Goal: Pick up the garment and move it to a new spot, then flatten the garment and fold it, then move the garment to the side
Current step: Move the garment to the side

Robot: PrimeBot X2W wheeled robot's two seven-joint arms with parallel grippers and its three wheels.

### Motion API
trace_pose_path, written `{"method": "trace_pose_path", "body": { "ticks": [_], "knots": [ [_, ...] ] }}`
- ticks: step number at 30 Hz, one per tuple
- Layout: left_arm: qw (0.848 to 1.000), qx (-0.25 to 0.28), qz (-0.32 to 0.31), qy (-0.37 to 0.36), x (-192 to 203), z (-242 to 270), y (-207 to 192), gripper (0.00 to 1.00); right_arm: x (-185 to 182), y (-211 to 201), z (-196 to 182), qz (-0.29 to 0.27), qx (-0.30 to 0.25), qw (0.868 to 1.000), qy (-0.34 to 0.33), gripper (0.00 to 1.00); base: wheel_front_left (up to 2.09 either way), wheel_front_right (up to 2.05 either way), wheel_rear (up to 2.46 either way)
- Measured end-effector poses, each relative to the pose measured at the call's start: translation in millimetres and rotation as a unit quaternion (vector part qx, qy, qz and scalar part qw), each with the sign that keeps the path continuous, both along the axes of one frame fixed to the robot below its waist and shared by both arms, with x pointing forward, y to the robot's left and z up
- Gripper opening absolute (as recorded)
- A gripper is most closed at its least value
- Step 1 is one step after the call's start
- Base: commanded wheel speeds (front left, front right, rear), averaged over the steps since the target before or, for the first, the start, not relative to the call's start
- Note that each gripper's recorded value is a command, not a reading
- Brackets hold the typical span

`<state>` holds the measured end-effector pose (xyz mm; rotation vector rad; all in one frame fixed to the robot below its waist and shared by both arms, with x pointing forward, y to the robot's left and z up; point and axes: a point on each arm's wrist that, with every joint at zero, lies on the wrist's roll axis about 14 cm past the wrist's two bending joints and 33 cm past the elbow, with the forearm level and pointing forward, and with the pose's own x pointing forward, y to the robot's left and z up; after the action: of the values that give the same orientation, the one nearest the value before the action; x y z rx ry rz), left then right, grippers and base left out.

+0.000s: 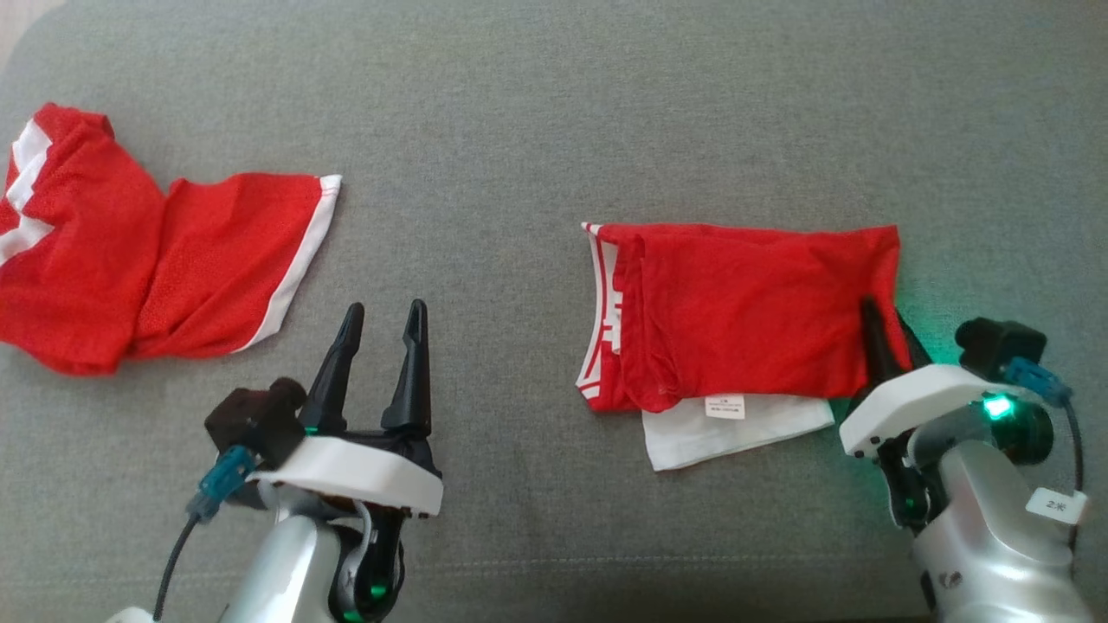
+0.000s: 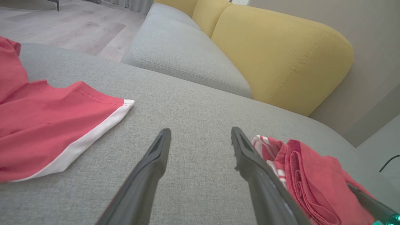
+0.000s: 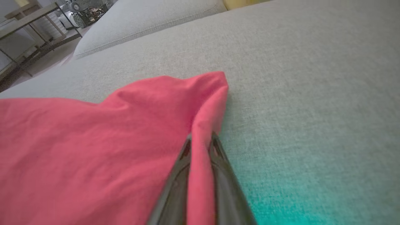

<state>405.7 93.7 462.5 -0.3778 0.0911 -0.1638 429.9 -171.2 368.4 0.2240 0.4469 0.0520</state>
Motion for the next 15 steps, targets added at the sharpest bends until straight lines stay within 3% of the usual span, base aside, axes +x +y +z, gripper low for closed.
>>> {"method": "trace_pose_path", "body": {
  "ticks": [6, 11, 15],
  "knots": [
    [1.000, -0.002, -0.007, -0.008, 0, 6, -5, 1.00, 12, -4, 29, 0.057, -0.079, 0.993, -0.069, 0.00, 0.00, 0.00, 0.00],
    [1.000, -0.005, -0.018, -0.017, 2, 11, -13, 1.00, 29, 1, 68, 0.110, -0.142, 0.974, -0.138, 0.00, 0.00, 0.00, 0.00],
    [0.999, -0.001, -0.038, -0.028, 11, 14, -24, 1.00, 42, -4, 86, 0.139, -0.182, 0.961, -0.155, 0.00, 0.00, 0.00, 0.00]
  ]
}}
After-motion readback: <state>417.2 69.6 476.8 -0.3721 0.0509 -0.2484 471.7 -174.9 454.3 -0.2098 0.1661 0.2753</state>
